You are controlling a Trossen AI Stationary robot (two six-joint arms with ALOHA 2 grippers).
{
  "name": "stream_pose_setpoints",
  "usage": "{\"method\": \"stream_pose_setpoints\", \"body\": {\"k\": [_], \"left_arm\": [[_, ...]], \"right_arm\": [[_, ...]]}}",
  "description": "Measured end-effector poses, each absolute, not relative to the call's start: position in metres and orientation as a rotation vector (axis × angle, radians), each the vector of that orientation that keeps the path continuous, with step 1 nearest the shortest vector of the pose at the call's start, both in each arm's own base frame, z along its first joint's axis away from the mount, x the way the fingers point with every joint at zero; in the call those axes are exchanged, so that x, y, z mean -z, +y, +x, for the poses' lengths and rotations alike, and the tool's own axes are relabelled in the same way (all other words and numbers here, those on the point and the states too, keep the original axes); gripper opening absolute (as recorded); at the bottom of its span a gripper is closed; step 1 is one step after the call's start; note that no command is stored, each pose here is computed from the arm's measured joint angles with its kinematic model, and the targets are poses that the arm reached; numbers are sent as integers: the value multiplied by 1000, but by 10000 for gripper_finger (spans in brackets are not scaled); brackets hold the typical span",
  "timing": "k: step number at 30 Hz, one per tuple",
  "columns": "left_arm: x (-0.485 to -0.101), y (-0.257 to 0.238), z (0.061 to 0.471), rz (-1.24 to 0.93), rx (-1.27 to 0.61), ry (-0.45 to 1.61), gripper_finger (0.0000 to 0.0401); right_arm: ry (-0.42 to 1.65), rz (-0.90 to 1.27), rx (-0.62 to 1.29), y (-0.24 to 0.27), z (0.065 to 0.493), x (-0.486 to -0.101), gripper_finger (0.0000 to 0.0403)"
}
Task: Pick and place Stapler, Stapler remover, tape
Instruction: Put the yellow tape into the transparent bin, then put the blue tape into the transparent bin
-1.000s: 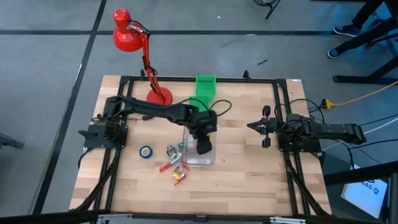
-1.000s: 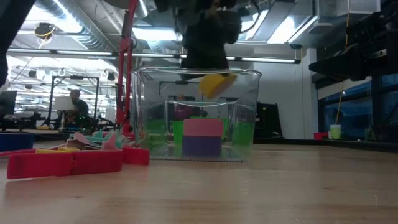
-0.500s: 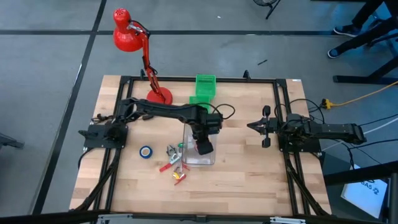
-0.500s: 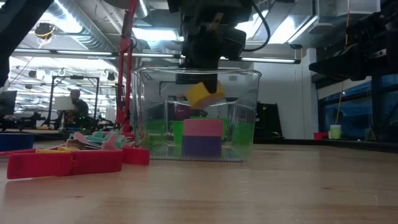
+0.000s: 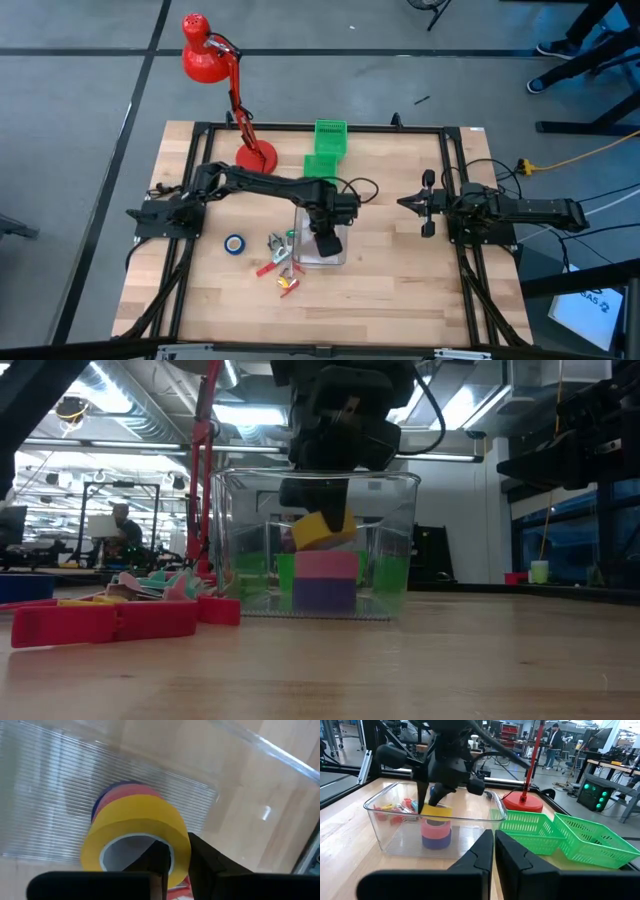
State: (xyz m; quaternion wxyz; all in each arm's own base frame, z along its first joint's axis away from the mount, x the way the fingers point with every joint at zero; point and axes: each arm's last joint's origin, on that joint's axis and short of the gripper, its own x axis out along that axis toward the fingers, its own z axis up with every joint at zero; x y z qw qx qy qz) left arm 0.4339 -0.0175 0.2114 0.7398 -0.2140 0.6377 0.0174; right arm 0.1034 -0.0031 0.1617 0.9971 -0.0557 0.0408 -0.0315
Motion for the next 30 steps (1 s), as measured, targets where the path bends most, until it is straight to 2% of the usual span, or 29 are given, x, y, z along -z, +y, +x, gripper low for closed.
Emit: {"method": "stream_pose_setpoints", "body": {"k": [13,25,30], "left_arm": [[-212,-18,435,-461,-43,1391,62],[-212,-18,435,-460,-41,1390,120],[-220,-15,430,-450,-67,1393,128]], "right_arm": [[82,-112,63,-3,103,-162,21],[81,-111,63,-3,103,-162,21],[81,-111,63,-3,103,-162,21]]}}
